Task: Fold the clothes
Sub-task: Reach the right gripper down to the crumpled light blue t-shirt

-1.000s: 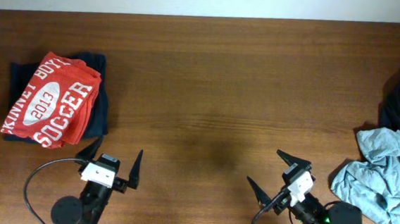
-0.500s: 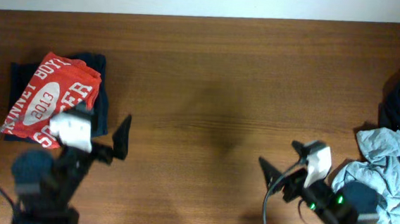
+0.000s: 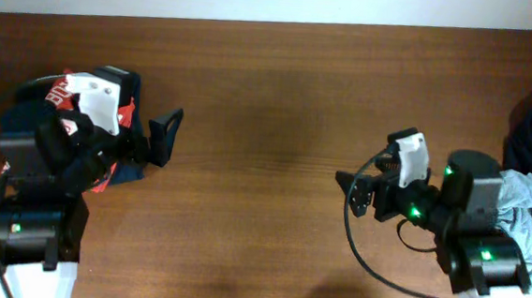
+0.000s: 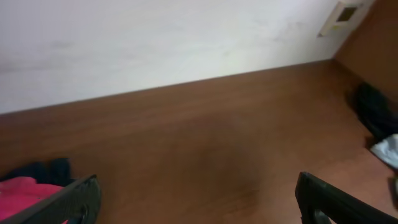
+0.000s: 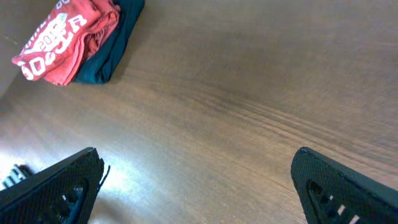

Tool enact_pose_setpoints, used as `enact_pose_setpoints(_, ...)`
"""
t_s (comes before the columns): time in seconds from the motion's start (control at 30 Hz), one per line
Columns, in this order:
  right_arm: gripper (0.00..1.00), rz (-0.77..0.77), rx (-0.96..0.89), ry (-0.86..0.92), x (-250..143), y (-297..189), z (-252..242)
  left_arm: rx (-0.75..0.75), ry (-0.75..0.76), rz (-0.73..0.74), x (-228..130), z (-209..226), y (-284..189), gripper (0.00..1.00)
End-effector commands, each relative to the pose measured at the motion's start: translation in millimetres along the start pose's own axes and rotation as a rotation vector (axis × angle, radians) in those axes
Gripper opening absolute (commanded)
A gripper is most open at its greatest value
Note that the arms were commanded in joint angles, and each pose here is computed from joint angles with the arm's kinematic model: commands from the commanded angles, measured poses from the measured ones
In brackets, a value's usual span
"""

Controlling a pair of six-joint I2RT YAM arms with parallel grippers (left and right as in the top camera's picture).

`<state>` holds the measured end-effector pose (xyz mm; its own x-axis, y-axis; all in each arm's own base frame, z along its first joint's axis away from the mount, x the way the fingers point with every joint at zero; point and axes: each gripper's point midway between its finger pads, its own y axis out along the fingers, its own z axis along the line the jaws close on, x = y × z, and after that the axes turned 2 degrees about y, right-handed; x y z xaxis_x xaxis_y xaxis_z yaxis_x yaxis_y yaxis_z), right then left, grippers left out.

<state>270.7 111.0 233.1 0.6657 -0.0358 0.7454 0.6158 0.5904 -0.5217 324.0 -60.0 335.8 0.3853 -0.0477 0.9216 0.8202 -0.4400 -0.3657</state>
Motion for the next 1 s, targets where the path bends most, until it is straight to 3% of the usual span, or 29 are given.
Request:
enact_pose_setpoints(0.0,0.99,-0.021,0.004,0.003,10,-4,1,-0.084,0.000,-0.014,6,-15,-1,0.99)
enact_pose_setpoints(0.1,1.00,-0.024,-0.162,0.068,13,-12,-29,-0.075,-0.005,-0.006,4,-13,1,0.99)
enact_pose_setpoints(0.27,0.99,-0.051,-0.566,0.390,19,-61,-104,0.000,-0.070,0.103,-21,3,15,1.00)
enact_pose_setpoints(0.47,0.99,-0.001,-0.753,0.680,12,-109,-173,0.069,-0.080,0.256,-57,10,39,0.99)
enact_pose_setpoints(0.73,0.84,0.147,-0.898,1.102,-66,-135,-264,0.106,-0.041,0.298,-65,6,49,0.99)
enact_pose_setpoints(0.83,0.79,0.210,-0.948,1.211,-96,-140,-286,0.119,-0.036,0.309,-67,8,48,0.99)
enact_pose_setpoints(0.9,0.69,0.280,-0.977,1.278,-122,-139,-301,0.122,-0.034,0.318,-69,8,47,1.00)
enact_pose_setpoints(0.97,0.67,0.325,-1.001,1.322,-137,-137,-307,0.121,-0.034,0.319,-70,8,47,1.00)
